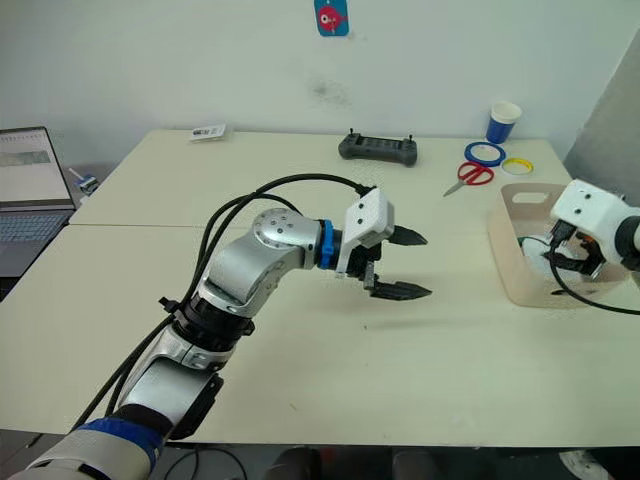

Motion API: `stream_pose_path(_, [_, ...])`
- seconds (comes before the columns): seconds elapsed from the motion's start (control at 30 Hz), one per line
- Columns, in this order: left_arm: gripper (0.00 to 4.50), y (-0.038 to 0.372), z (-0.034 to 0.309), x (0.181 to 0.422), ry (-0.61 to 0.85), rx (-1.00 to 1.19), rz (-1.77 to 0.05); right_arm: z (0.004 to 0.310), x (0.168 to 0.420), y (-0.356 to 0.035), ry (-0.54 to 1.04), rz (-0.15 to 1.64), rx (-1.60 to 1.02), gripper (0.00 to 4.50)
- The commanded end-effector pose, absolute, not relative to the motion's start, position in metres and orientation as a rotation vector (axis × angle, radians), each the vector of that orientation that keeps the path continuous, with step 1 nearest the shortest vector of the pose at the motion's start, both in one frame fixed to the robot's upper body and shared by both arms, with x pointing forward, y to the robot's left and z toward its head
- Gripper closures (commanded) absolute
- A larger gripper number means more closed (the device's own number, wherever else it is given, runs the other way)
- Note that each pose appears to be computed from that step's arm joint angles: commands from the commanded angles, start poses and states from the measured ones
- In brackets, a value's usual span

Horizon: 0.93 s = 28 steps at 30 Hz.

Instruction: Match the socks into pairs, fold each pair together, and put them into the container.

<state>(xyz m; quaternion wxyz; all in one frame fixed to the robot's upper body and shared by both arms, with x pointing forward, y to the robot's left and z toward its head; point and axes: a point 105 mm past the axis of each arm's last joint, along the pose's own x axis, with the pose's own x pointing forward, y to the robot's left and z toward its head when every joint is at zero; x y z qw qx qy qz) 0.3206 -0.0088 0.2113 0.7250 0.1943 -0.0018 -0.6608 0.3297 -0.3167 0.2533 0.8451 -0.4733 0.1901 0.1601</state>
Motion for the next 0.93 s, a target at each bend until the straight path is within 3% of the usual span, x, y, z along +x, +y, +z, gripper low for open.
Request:
stream_pose_path(0.03, [0.0,0.021,0.221,0.331,-0.047,0.437,-1.336,0.302,0.313,-0.303,0.18,0.284,-0.998,0.01])
stream_pose_path(0.17, [0.0,0.077,0.21,0.341,0.02,0.393,-1.158,0.303,0.293,-0.26,-0.022,0.365,-0.891,0.01])
stream_pose_path(0.43, [0.0,0.188,0.151,0.331,0.18,0.44,-0.703,0.234,0.269,-0.197,-0.165,0.418,-0.572,0.01])
stream_pose_path(0.53, [0.0,0.212,0.135,0.321,0.167,0.432,-0.538,0.208,0.265,-0.196,-0.196,0.304,-0.533,0.01])
stream_pose_path(0.7, [0.0,0.252,0.107,0.3,0.16,0.453,-0.337,0.145,0.245,-0.198,-0.086,0.253,-0.512,0.01])
stream_pose_path(0.93, [0.0,0.274,0.097,0.293,0.152,0.407,-0.26,0.122,0.233,-0.223,-0.054,0.134,-0.444,0.01])
